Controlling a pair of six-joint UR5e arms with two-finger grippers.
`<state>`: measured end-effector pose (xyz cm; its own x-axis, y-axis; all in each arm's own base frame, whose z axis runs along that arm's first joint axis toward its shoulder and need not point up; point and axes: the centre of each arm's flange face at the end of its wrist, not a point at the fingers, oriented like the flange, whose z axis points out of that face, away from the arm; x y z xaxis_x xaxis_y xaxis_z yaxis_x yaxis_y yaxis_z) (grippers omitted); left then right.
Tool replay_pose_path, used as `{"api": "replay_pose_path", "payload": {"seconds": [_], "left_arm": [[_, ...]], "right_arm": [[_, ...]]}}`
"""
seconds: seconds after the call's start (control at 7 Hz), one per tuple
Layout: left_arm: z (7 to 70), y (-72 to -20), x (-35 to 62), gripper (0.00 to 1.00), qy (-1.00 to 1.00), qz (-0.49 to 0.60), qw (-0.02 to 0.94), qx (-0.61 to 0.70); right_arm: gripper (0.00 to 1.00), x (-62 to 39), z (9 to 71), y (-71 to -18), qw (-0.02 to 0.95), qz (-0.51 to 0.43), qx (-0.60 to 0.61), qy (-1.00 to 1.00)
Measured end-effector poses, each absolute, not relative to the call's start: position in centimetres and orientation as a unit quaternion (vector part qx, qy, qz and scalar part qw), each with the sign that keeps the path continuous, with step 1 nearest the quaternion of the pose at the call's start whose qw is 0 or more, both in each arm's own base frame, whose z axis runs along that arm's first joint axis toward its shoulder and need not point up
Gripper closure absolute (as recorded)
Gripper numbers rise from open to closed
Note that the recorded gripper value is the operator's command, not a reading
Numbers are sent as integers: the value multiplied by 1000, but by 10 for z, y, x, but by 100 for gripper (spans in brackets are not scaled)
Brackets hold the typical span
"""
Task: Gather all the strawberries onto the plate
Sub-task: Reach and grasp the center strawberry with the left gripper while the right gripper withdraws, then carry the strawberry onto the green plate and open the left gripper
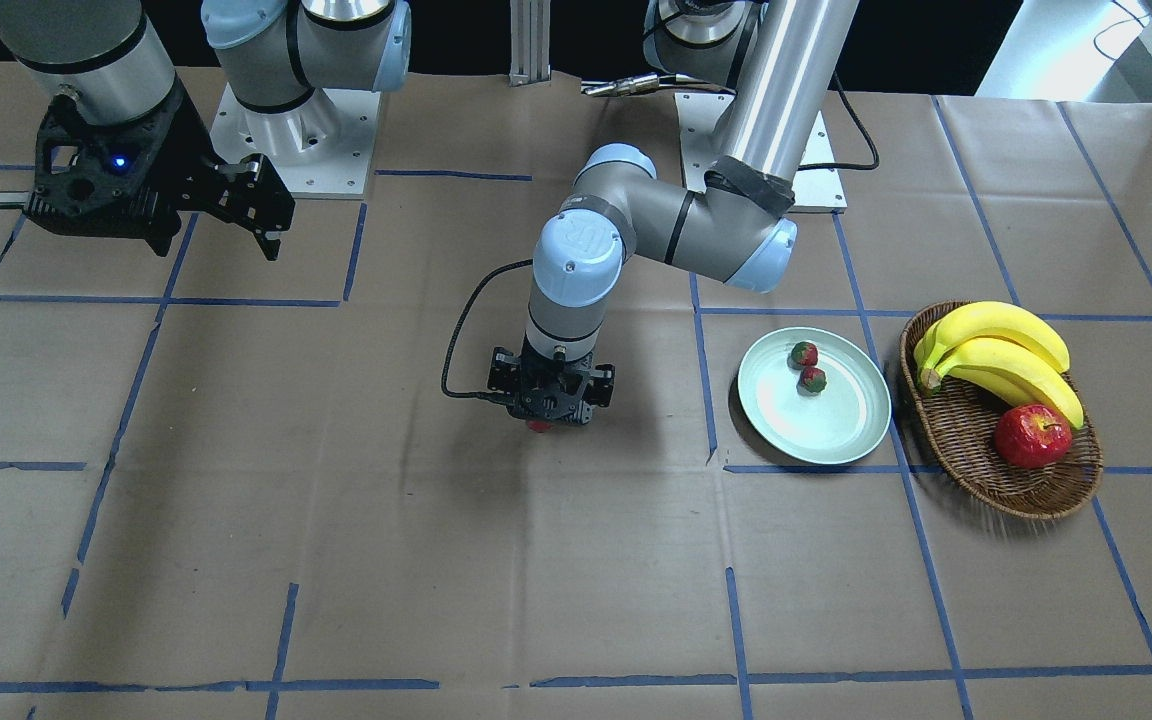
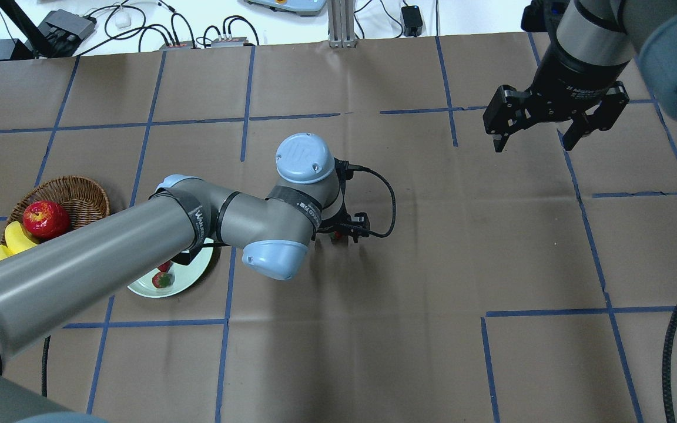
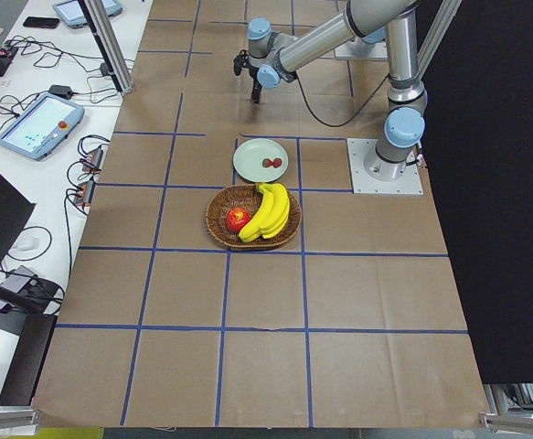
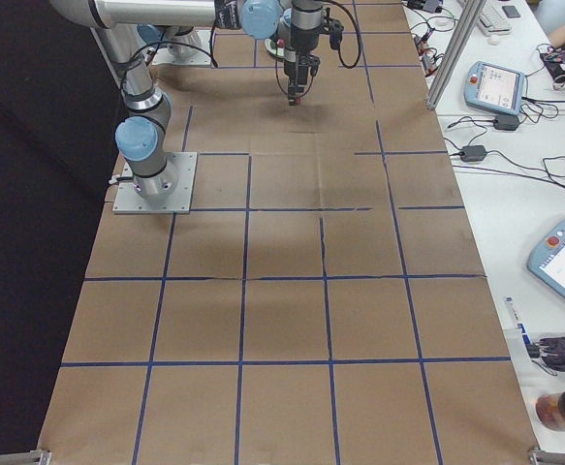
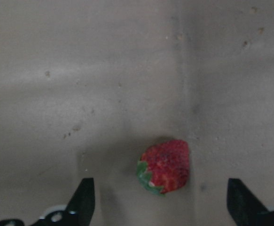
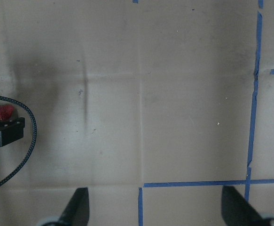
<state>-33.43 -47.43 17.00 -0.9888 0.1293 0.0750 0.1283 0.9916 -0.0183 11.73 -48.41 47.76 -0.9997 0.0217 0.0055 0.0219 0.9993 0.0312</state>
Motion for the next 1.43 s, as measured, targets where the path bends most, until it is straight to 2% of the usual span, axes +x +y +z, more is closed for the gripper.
{"api": "replay_pose_path", "payload": {"seconds": [0.14, 0.43, 0.57, 0.71, 0.86, 1.14, 1.43], "left_arm": [[171, -476, -335, 34, -997, 9, 38, -66], [175, -479, -335, 60, -997, 18, 41, -66], [176, -480, -335, 79, -997, 22, 42, -66], [177, -480, -335, 94, -997, 24, 42, -66], [179, -479, -335, 100, -997, 26, 42, -66], [202, -476, -326, 100, -996, 41, 31, -77], [244, -461, -264, 100, -988, 40, -40, -141]], "right_arm": [[0, 117, 477, -484, 3, -16, -11, -1000], [0, 117, 475, -485, 3, -16, -10, -1000], [0, 117, 475, -485, 3, -16, -10, -1000], [0, 117, 475, -485, 3, -15, -10, -1000], [0, 117, 475, -485, 3, -14, -10, -1000], [0, 117, 475, -485, 3, -13, -10, -1000], [0, 117, 475, -485, 2, -13, -10, -1000]]}}
